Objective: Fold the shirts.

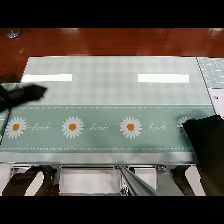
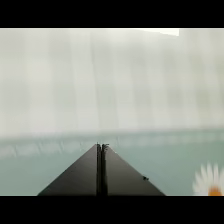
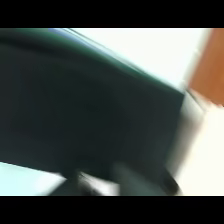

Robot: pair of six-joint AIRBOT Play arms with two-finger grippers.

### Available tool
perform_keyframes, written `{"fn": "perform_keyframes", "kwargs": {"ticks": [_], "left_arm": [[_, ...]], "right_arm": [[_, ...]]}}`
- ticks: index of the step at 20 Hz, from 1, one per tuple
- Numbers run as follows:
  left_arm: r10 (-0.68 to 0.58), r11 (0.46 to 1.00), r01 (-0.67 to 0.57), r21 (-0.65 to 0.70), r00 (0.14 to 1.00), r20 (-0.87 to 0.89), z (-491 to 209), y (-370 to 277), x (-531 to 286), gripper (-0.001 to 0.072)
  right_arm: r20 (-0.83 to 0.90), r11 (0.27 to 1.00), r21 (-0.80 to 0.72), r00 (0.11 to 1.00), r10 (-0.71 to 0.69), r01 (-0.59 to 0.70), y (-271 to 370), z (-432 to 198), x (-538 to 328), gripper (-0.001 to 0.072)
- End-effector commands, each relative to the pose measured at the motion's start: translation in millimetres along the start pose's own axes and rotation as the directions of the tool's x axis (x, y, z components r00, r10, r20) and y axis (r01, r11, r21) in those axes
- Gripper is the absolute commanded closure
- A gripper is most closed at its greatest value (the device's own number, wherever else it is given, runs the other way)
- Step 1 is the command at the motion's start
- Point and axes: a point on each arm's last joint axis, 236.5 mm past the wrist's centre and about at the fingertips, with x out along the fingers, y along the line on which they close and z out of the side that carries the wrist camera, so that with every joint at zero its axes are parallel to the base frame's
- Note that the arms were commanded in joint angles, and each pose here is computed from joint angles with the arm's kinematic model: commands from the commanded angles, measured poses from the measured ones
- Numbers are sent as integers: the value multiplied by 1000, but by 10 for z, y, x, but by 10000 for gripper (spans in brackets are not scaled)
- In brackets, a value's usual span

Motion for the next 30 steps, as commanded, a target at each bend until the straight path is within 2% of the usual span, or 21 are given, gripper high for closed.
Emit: {"fn": "perform_keyframes", "kwargs": {"ticks": [1,2,3,4,5,6,7,8,9,11,13,17,30], "left_arm": [[13,998,-24,54,983,184,1030,-84,-248,672],[-20,998,9,58,983,183,1224,-231,-198,672],[-53,996,40,84,986,159,1315,-371,-89,673],[-69,992,58,108,993,97,1286,-467,90,672],[-52,993,51,109,999,8,1140,-465,289,673],[-1,998,7,65,996,-92,910,-342,512,672],[68,998,-65,23,981,-183,656,-157,689,672],[138,990,-138,20,955,-262,380,39,843,672],[175,984,-174,33,932,-319,145,170,948,671],[192,979,-201,21,891,-411,-262,313,1043,671],[202,976,-219,15,871,-448,-449,399,1060,671],[215,973,-231,13,882,-420,-324,451,1036,670],[214,973,-230,12,886,-412,-306,453,1052,669]], "right_arm": [[124,769,-341,785,607,-541,2015,635,-791,689],[105,606,-466,640,761,-645,2699,561,-1203,689],[74,479,-575,542,837,-663,3234,384,-1486,689],[46,402,-666,503,863,-628,3678,141,-1586,689],[25,371,-741,528,849,-560,4000,-106,-1481,689],[6,390,-784,622,783,-482,4233,-362,-1139,689],[-14,456,-780,741,672,-428,4355,-609,-641,690],[-38,481,-801,832,554,-357,4384,-824,-166,690],[-56,476,-834,901,429,-279,4342,-991,285,690],[-101,488,-844,959,264,-223,4215,-1153,792,690],[-112,501,-839,969,219,-210,4152,-1122,935,690],[-99,524,-832,978,181,-181,3988,-972,922,690],[-98,524,-832,978,183,-182,3984,-971,909,690]]}}
